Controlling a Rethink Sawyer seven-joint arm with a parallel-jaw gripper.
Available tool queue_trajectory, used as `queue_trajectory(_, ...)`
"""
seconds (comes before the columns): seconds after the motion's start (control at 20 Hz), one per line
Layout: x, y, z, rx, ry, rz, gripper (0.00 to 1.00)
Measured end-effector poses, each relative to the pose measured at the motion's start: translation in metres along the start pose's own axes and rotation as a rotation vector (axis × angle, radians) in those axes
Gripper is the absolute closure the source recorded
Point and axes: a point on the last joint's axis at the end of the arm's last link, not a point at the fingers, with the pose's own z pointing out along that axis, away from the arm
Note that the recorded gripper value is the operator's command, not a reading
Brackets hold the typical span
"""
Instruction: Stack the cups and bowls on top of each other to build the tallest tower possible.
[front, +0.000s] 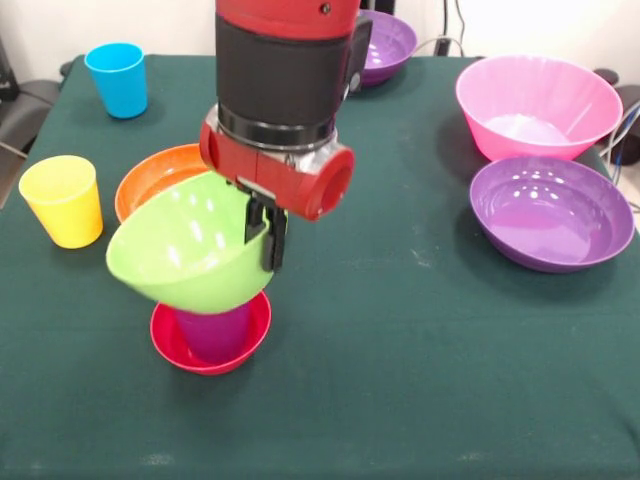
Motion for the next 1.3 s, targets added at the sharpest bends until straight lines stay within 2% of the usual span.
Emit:
queue_trajectory(0.35,-0.0073,0.0061,-0.0008,-0.017,0.011,0.004,1.00)
queue_trajectory(0.8,-0.0091,-0.0010,-0.0002,-0.008,0.035,0.011,1.00)
queue_trajectory(1.3,-0.0076,0.0002,-0.0017,-0.002,0.051,0.006,1.00)
